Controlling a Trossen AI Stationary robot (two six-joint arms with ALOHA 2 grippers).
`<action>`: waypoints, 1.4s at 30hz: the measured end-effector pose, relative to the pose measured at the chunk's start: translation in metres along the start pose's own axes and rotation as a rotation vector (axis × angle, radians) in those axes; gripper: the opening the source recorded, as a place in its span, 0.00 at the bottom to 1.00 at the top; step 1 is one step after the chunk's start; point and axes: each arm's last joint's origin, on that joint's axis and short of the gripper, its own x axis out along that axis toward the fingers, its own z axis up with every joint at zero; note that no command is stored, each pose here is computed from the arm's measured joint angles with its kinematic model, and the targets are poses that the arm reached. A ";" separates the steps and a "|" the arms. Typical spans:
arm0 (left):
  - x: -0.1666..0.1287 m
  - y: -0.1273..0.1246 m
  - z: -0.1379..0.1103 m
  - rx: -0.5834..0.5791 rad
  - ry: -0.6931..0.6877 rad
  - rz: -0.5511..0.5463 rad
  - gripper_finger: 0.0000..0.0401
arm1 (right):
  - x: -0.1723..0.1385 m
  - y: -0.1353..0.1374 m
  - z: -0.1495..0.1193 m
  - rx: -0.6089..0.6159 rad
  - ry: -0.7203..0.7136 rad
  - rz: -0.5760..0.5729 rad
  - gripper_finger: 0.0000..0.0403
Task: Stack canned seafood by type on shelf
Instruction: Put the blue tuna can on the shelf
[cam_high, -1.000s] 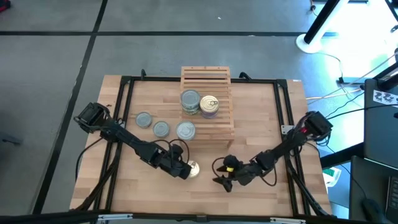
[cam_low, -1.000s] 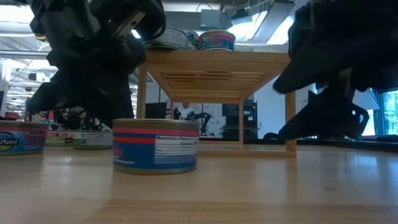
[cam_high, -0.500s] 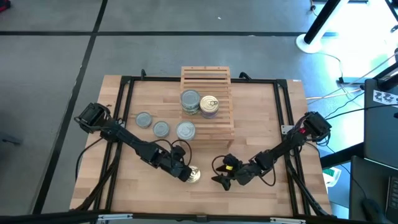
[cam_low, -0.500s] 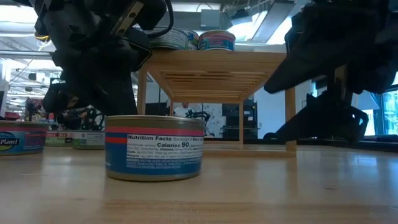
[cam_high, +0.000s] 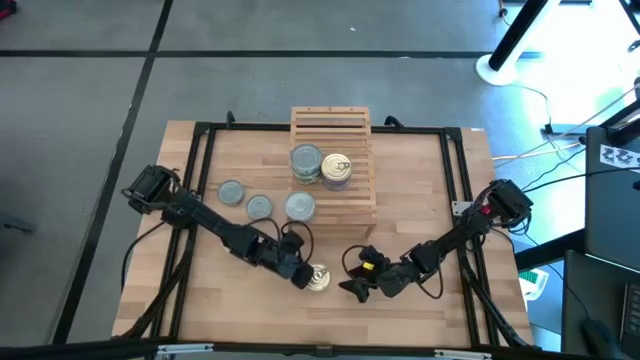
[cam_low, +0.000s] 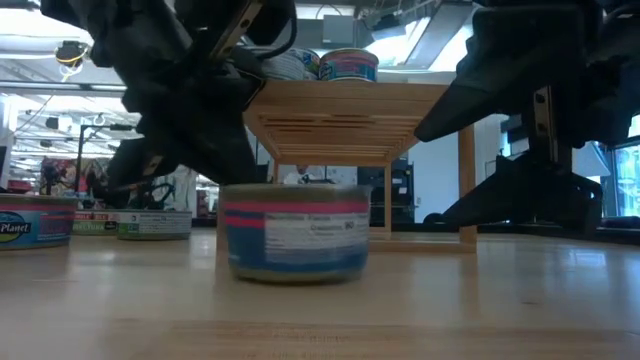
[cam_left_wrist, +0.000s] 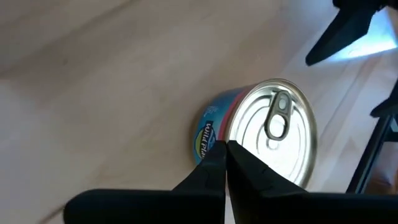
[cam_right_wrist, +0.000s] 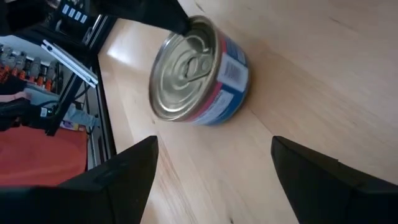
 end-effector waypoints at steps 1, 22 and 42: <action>0.000 0.000 0.001 0.011 -0.005 -0.004 0.00 | 0.000 0.000 0.000 0.001 0.000 0.000 0.78; -0.002 -0.017 0.008 0.073 -0.118 -0.148 0.00 | 0.000 0.005 0.003 0.090 -0.064 0.042 0.78; -0.004 -0.023 0.011 0.071 -0.140 -0.208 0.00 | -0.001 0.013 0.004 0.193 -0.027 0.126 0.78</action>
